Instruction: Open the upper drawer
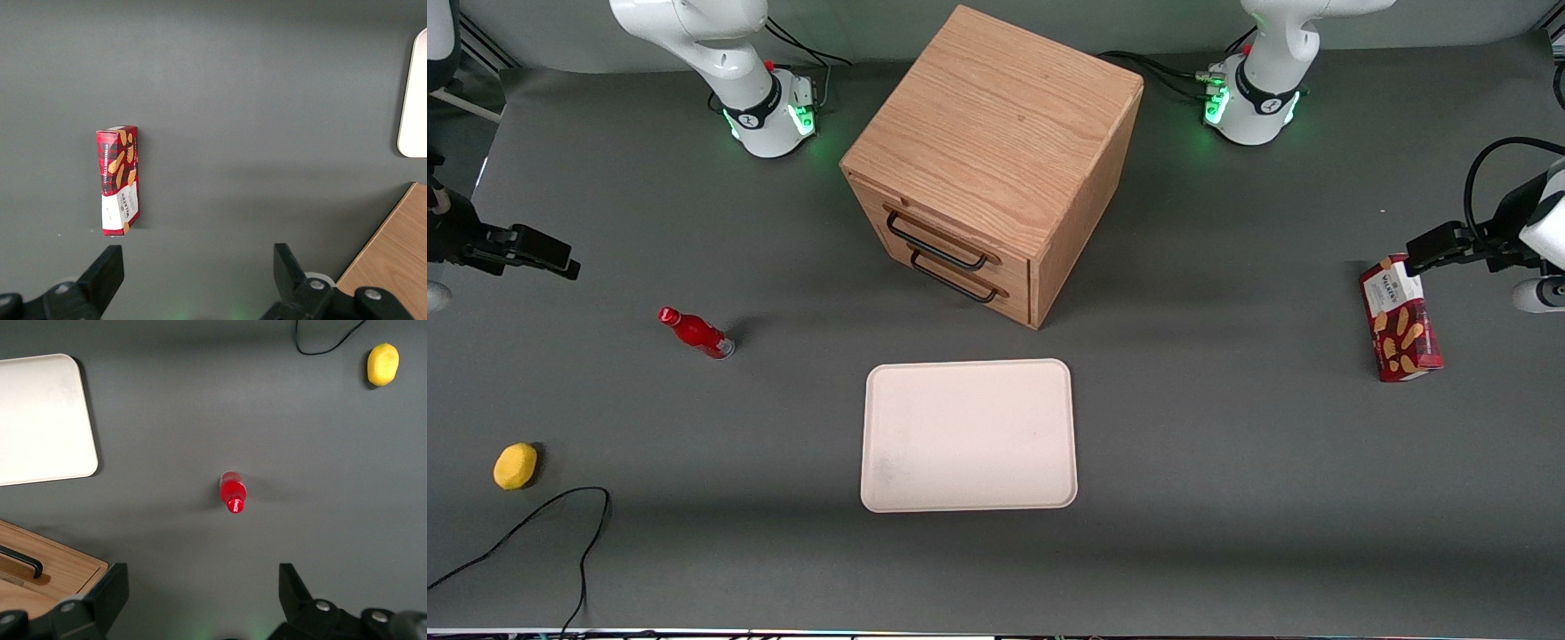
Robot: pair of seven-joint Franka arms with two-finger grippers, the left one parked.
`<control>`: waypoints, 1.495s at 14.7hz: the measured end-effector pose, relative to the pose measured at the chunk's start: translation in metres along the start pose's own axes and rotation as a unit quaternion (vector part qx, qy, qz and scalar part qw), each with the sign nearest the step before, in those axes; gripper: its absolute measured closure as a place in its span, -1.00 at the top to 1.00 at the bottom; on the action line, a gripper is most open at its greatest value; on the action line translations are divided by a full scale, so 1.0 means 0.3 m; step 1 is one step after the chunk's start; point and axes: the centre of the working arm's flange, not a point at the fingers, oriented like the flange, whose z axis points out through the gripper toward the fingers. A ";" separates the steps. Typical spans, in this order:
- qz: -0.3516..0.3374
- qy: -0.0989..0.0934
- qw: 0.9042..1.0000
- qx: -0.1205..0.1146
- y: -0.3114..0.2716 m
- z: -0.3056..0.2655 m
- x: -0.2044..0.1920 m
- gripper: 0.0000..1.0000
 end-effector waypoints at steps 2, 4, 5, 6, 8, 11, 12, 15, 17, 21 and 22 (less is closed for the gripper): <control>0.002 0.001 1.000 0.000 0.009 -0.004 -0.003 1.00; 0.004 0.003 1.000 0.001 0.015 -0.003 -0.001 1.00; 0.004 0.008 1.000 0.005 0.012 -0.003 0.004 1.00; 0.002 0.012 1.000 0.017 0.000 0.001 0.009 1.00; -0.011 0.010 0.999 0.045 -0.054 0.016 0.018 1.00; -0.065 0.006 0.996 0.056 -0.254 0.031 0.001 1.00; -0.089 0.004 0.994 0.057 -0.339 0.032 -0.019 1.00; -0.179 0.000 0.982 0.059 -0.638 0.033 -0.124 1.00; -0.286 -0.005 0.956 0.059 -0.816 0.049 -0.211 1.00; -0.474 -0.006 0.878 0.065 -0.939 0.115 -0.253 1.00; -0.494 -0.011 0.866 0.077 -0.945 0.139 -0.243 1.00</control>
